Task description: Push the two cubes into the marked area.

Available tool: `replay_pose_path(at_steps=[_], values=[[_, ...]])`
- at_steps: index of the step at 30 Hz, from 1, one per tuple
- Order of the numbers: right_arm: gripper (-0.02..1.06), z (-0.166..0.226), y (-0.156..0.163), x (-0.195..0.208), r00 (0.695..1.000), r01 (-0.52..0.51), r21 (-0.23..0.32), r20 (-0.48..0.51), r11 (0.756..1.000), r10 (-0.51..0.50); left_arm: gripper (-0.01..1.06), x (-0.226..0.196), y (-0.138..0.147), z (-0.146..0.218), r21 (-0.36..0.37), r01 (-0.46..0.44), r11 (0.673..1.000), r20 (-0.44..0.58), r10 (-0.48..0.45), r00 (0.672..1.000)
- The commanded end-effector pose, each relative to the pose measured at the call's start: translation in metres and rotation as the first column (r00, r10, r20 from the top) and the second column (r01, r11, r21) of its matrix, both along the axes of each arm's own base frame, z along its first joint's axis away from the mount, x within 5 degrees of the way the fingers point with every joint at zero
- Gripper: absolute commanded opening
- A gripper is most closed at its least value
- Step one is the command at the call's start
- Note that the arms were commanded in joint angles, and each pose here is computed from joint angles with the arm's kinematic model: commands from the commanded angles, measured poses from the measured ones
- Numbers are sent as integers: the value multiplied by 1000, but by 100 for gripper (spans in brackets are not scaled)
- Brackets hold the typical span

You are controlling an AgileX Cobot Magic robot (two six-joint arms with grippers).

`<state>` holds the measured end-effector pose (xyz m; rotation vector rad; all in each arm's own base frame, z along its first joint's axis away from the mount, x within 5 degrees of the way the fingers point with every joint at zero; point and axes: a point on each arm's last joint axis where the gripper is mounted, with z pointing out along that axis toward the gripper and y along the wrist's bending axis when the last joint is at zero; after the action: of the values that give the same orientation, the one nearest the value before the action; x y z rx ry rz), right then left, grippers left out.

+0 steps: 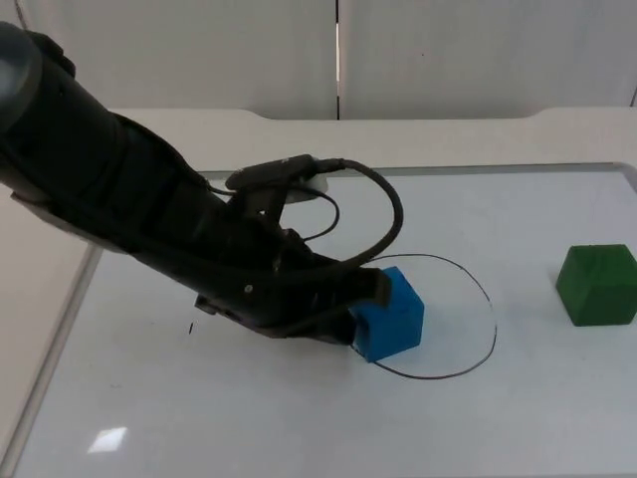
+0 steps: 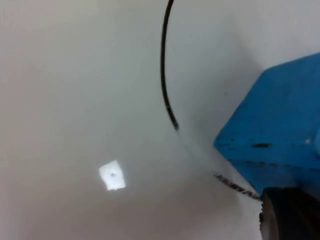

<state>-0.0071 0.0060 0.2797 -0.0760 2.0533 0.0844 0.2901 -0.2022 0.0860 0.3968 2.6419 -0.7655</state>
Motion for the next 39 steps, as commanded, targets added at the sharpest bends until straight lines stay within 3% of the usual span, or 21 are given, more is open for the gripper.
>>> replay_pose_path(at_steps=[1, 5, 16, 22, 26, 29, 31, 36, 39], values=[[105, -1, 0, 0, 1000, 2, 3, 5, 1000, -2, 0, 1, -3, 2, -20, -12, 1000, 10, 12, 1000], [105, -1, 0, 0, 1000, 2, 3, 5, 1000, -2, 0, 0, -7, 4, -67, 14, 998, 16, -13, 1000], [105, -1, 0, 0, 1000, 2, 3, 5, 1000, -2, 0, 0, -6, 3, -43, 30, 999, 27, -29, 999], [105, -1, 0, 0, 1000, 2, 3, 5, 1000, -2, 0, 2, -2, 27, -38, 72, 997, 109, -68, 992], [105, -1, 0, 0, 1000, 2, 3, 5, 1000, -2, 0, 6, 5, 55, -23, 76, 997, 202, -70, 977], [105, -1, 0, 0, 1000, 2, 3, 5, 1000, -2, 0, 5, 12, 92, -25, 85, 996, 318, -73, 945], [105, -1, 0, 0, 1000, 2, 3, 5, 1000, -2, 0, 4, 14, 98, -25, 88, 996, 335, -75, 939], [105, -1, 0, 0, 1000, 2, 3, 5, 1000, -2, 0, -6, 23, 145, -25, 114, 993, 466, -89, 880], [105, -1, 0, 0, 1000, 2, 3, 5, 1000, -2, 0, -12, 26, 158, -21, 122, 992, 496, -95, 863]])
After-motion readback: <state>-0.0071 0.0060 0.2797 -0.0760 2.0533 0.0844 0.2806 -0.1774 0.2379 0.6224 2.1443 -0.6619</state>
